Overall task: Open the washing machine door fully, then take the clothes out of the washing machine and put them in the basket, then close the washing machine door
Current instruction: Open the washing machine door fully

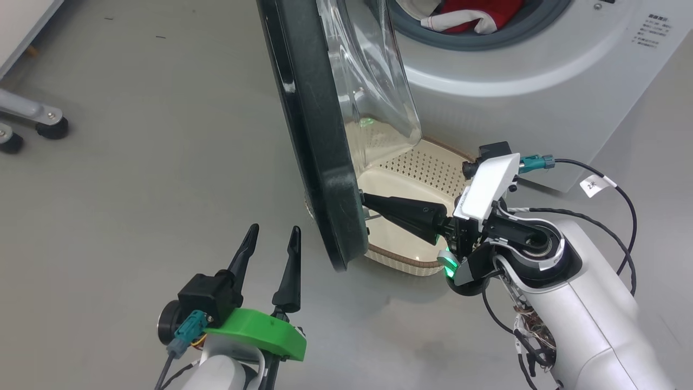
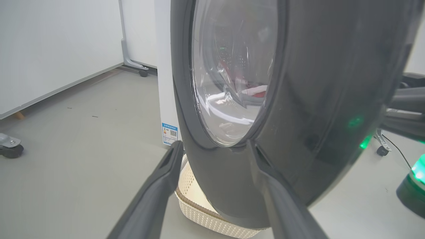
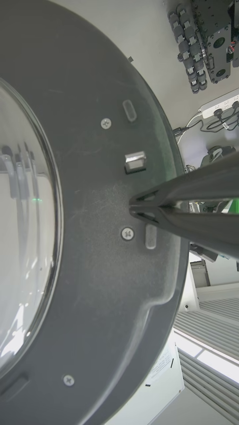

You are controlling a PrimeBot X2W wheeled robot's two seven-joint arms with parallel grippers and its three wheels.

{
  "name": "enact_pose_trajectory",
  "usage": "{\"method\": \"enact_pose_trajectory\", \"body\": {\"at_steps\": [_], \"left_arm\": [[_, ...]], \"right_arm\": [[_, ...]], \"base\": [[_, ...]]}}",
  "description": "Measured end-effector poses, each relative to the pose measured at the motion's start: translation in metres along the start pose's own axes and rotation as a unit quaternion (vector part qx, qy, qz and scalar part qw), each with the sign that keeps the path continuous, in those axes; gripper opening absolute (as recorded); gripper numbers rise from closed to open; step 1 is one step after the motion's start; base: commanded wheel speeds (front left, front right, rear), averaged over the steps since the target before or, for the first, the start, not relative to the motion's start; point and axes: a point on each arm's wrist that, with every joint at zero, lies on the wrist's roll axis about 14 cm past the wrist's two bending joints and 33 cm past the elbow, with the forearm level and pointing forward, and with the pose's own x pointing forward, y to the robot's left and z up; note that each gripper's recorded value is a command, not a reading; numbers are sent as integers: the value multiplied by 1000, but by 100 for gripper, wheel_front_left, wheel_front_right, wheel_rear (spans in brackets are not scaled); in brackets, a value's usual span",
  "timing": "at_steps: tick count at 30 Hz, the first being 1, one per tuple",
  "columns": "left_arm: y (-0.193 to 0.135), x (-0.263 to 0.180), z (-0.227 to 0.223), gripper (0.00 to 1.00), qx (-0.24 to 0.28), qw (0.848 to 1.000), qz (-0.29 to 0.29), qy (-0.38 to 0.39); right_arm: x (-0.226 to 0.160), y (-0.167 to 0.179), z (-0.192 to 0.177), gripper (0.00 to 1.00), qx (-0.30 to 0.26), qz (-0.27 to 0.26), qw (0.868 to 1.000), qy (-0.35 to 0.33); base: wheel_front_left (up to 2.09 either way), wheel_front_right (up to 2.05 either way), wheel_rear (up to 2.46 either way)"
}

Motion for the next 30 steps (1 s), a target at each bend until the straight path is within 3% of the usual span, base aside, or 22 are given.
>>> {"method": "enact_pose_trajectory", "body": {"at_steps": [6, 13, 16, 23, 26, 30], "left_arm": [[3, 0, 7, 100, -1, 1000, 3, -11], [1, 1, 13, 100, 5, 1000, -4, -21], [-5, 1, 14, 100, 17, 999, -15, -24], [-13, 3, 19, 100, 23, 999, -32, -34], [-16, 2, 18, 100, 20, 999, -36, -33], [-20, -1, 14, 100, 20, 998, -43, -29]], "right_arm": [[-5, 4, 2, 0, -16, -5, 1000, -20], [-34, 1, 21, 0, -128, -47, 988, -78], [-64, -4, 33, 0, -204, -87, 968, -120], [-129, -13, 42, 0, -276, -135, 922, -236], [-156, -10, 48, 0, -340, -175, 882, -275], [-192, -3, 51, 0, -429, -227, 815, -316]], "base": [[0, 0, 0], [0, 0, 0], [0, 0, 0], [0, 0, 0], [0, 0, 0], [0, 0, 0]]}}
